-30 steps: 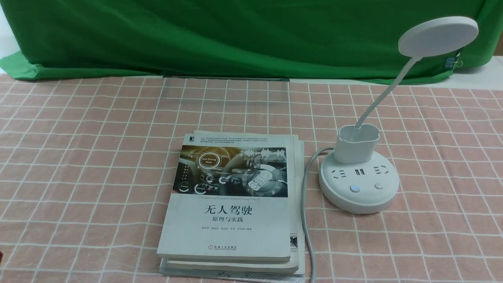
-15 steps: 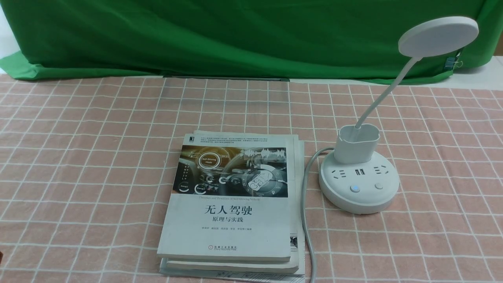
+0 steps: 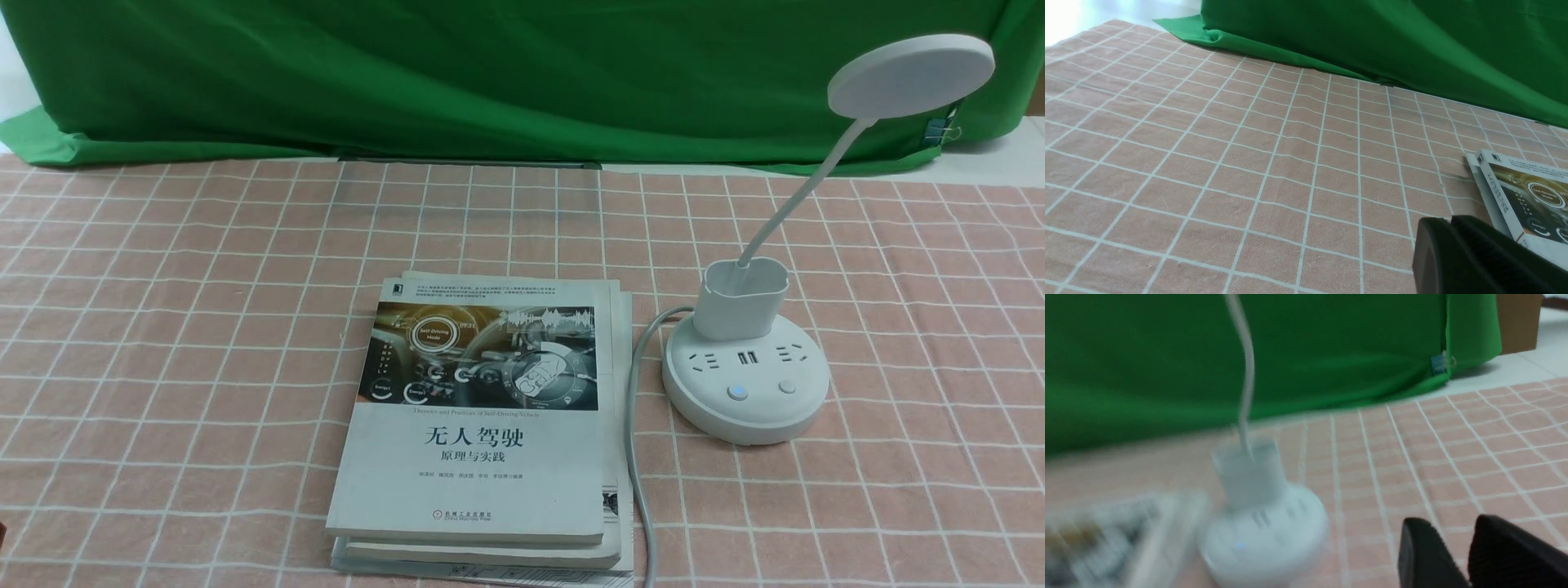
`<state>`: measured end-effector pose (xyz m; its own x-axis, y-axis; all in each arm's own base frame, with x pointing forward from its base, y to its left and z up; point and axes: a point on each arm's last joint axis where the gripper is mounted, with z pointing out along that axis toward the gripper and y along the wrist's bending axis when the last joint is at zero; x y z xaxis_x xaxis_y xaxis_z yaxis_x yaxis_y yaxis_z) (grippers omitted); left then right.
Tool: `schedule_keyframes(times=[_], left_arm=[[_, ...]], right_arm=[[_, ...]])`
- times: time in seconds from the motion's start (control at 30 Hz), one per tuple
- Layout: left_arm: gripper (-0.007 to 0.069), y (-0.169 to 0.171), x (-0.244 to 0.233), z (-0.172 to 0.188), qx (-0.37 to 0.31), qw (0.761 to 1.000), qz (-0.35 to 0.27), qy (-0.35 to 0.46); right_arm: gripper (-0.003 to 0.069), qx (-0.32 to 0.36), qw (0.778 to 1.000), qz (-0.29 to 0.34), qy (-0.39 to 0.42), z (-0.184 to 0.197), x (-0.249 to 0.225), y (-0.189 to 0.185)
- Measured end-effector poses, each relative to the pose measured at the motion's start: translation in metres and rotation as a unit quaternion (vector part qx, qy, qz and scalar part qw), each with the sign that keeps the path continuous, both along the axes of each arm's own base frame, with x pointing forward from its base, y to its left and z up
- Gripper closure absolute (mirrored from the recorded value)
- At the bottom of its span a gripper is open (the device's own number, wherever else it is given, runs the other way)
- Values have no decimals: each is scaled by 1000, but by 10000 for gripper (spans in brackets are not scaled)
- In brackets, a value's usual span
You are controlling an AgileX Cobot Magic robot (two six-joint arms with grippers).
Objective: Turn on the table lamp on the pink coffee tablecloth with your hand.
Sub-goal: 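Press the button on the base of the white desk lamp with the right gripper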
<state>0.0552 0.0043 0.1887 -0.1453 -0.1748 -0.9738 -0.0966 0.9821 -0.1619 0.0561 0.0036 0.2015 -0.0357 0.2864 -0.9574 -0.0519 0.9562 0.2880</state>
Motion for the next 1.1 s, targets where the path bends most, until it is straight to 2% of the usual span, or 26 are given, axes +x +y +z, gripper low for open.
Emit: schedule_keyframes(times=[0.1,0.23,0.33,0.4,0.47,0.5,0.57,0.6,0.67,0.7,0.8,0.83,1.0,1.03,1.1], left_arm=[[606,0,0,0,0,1000,0,0],[606,0,0,0,1,1000,0,0],[606,0,0,0,1,1000,0,0],[606,0,0,0,1,1000,0,0],[606,0,0,0,1,1000,0,0],[606,0,0,0,1,1000,0,0],[606,0,0,0,1,1000,0,0],[606,0,0,0,1,1000,0,0],[606,0,0,0,1,1000,0,0],[606,0,0,0,1,1000,0,0],[606,0,0,0,1,1000,0,0],[606,0,0,0,1,1000,0,0],[606,0,0,0,1,1000,0,0],[606,0,0,0,1,1000,0,0],[606,0,0,0,1,1000,0,0]], right_arm=[[424,75,996,-1,-40,8,0,0],[435,113,990,3,-85,17,-1,-1],[467,122,989,8,-79,16,-1,0],[533,107,994,18,-19,20,2,2],[586,64,996,39,39,38,8,6],[586,59,996,42,45,37,8,6],[620,-4,990,77,118,64,21,14],[624,-37,981,94,168,70,30,18],[624,-71,967,116,216,81,44,24],[624,-111,947,140,269,89,58,32],[624,-166,902,171,359,88,92,45],[624,-173,896,174,369,89,100,47],[624,-228,840,211,445,69,160,66],[624,-230,838,212,447,68,162,66],[624,-249,818,228,466,56,186,74]])
